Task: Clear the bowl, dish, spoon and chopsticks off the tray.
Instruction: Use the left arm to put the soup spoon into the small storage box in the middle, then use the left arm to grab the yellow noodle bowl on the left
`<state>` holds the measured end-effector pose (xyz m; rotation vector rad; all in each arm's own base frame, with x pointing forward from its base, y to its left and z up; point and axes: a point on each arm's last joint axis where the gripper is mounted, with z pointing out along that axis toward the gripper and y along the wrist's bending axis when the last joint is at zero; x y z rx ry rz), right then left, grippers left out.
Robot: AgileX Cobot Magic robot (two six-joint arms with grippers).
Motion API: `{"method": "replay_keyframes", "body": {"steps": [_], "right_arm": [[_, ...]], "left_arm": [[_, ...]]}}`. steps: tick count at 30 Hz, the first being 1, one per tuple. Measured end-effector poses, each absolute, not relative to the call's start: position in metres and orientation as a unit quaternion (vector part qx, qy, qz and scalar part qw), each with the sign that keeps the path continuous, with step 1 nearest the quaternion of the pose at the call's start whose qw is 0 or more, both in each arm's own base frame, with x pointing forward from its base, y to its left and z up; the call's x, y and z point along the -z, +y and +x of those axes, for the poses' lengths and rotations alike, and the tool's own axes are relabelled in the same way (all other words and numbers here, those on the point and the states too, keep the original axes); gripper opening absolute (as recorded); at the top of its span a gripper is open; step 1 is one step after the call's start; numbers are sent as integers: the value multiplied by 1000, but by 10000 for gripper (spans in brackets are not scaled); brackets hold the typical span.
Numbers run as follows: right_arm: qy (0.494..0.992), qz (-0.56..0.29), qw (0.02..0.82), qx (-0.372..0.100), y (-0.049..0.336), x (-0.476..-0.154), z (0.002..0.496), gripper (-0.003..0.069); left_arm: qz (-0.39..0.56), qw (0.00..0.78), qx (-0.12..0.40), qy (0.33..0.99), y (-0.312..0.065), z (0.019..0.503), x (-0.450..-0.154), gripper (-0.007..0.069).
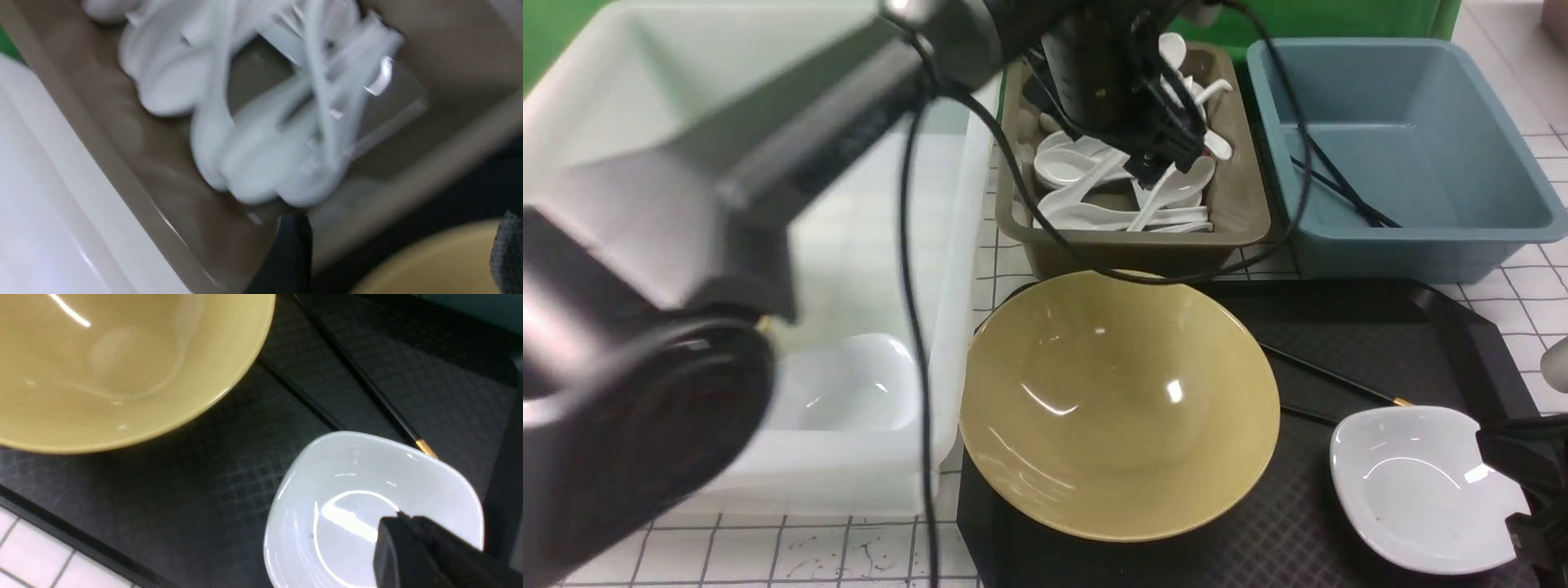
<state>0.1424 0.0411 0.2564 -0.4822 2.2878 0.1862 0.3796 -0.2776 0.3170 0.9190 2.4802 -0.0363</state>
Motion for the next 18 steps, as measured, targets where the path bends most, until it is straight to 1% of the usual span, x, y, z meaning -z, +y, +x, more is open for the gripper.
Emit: {"method": "replay_keyframes", "body": {"steps": [1,3,6,7,8,9,12,13,14,16,18], "right_arm": [[899,-190,388,-73,41,-256,142,47],[899,-190,388,-73,41,-256,142,47],[899,-190,388,-73,41,-256,142,47],[899,-190,388,-73,41,-256,142,47],[899,-190,388,-73,41,-257,142,47],[898,-190,390,-73,41,-257,142,47],[897,-189,392,-73,41,-258,141,47],[897,-189,392,-73,41,-258,141,48],[897,-189,392,-73,41,-258,141,47],[897,-189,392,-73,41,-258,141,48],[897,-190,392,-73,41,-258,141,48]], "left_arm": [[339,232,15,911,-278,371,-316,558],[345,207,8,915,-280,364,-305,556],[355,166,-17,920,-279,360,-277,554],[357,161,-22,920,-279,361,-272,554],[360,141,-35,921,-278,362,-256,554],[362,129,-43,922,-277,363,-246,553],[369,103,-53,922,-278,365,-224,540],[378,97,-51,919,-279,366,-219,524],[390,93,-50,915,-280,366,-215,491],[409,88,-42,907,-282,365,-212,410],[428,82,-35,899,-283,363,-212,301]]}}
